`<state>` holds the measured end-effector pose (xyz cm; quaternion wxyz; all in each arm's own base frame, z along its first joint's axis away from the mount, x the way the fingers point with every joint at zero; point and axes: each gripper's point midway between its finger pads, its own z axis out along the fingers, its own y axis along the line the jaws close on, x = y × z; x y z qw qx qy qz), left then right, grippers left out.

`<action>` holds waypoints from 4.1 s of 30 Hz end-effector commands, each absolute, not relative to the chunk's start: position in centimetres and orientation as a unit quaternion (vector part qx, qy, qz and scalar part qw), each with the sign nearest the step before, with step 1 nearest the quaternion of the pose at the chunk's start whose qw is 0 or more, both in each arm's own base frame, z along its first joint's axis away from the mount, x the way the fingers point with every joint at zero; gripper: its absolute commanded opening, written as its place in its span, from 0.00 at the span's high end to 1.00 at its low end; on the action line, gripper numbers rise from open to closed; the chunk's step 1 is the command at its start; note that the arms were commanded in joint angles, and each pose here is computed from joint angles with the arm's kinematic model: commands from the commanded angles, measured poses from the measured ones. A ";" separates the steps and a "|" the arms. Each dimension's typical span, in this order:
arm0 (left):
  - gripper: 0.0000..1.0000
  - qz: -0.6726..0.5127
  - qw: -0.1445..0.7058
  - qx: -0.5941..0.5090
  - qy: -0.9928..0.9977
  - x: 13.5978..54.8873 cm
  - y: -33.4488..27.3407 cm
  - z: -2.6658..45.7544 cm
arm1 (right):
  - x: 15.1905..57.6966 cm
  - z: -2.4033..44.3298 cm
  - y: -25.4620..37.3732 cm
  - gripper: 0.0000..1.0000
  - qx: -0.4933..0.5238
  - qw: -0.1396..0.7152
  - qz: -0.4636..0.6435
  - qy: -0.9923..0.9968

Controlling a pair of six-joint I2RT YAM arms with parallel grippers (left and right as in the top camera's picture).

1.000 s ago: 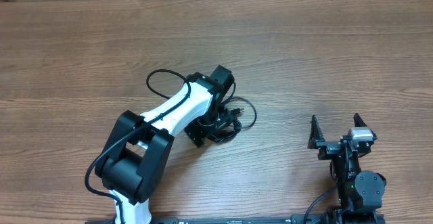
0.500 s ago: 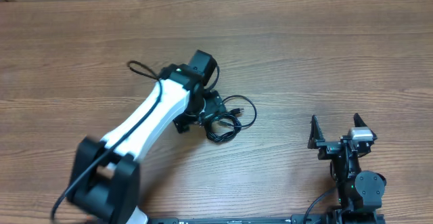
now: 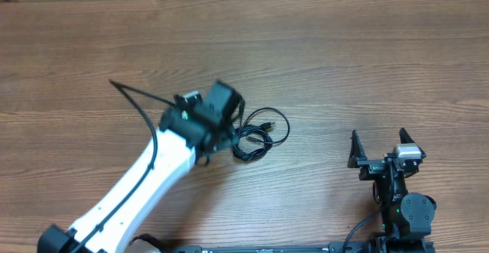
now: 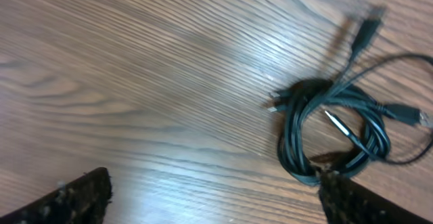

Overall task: Untangle cables
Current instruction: 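Lift the grasped cable bundle with the left gripper and pull it toward the center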

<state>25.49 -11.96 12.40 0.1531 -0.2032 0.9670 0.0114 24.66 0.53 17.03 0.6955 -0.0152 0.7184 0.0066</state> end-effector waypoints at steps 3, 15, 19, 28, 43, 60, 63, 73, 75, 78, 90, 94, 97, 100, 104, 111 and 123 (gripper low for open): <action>0.00 -0.054 0.139 -0.190 0.971 22.9 -14.4 9.3 | 24.7 16.7 0.3 0.00 -0.013 0.694 0.001 0.720; 0.28 -0.132 0.097 -0.283 0.945 23.4 -17.7 3.7 | 24.7 16.7 0.3 0.00 -0.013 0.694 0.001 0.720; 0.47 -0.128 0.091 -0.291 0.944 23.9 -18.1 2.4 | 24.7 16.7 0.3 0.00 -0.013 0.694 0.001 0.720; 0.83 -0.104 0.074 -0.292 0.948 24.2 -18.4 -1.1 | 24.7 16.7 0.3 0.00 -0.013 0.694 0.001 0.720; 0.95 -0.088 0.039 -0.314 0.945 23.1 -18.2 -2.8 | 24.7 16.7 0.3 0.00 -0.013 0.694 0.001 0.720; 0.96 -0.091 0.101 -0.232 0.963 21.8 -15.6 4.7 | 24.7 16.7 0.3 0.00 -0.013 0.694 0.001 0.720; 0.95 -0.126 0.139 -0.193 0.963 22.0 -15.8 7.5 | 24.7 16.7 0.3 0.00 -0.013 0.694 0.001 0.720; 0.95 -0.041 0.260 -0.092 0.960 24.4 -12.4 10.3 | 24.7 16.7 0.3 0.00 -0.013 0.694 0.001 0.720; 0.60 -0.017 0.265 -0.097 0.959 24.7 -11.7 9.9 | 24.7 16.7 0.3 0.00 -0.013 0.694 0.001 0.720; 0.00 -0.020 0.238 -0.120 0.963 24.4 -12.0 8.6 | 24.7 16.7 0.3 0.00 -0.013 0.694 0.001 0.720; 0.34 -0.013 0.073 -0.429 0.900 19.3 -12.1 3.7 | 24.7 16.7 0.3 0.00 -0.013 0.694 0.001 0.720; 0.32 -0.005 0.078 -0.511 0.856 19.2 -11.5 3.6 | 24.7 16.7 0.3 0.00 -0.013 0.694 0.001 0.720; 0.31 -0.003 0.105 -0.541 0.834 20.0 -10.9 3.8 | 24.7 16.7 0.3 0.00 -0.013 0.694 0.001 0.720; 0.27 -0.006 0.127 -0.552 0.824 20.7 -10.6 4.0 | 24.7 16.7 0.3 0.00 -0.013 0.694 0.001 0.720; 0.30 -0.005 0.139 -0.561 0.816 21.0 -10.3 4.1 | 24.7 16.7 0.3 0.00 -0.013 0.694 0.001 0.720; 0.47 0.011 0.170 -0.591 0.789 21.4 -8.7 3.9 | 24.7 16.7 0.3 0.00 -0.013 0.694 0.001 0.720; 0.67 0.049 0.123 -0.588 0.798 20.9 -9.6 -0.1 | 24.7 16.7 0.3 0.00 -0.013 0.694 0.001 0.720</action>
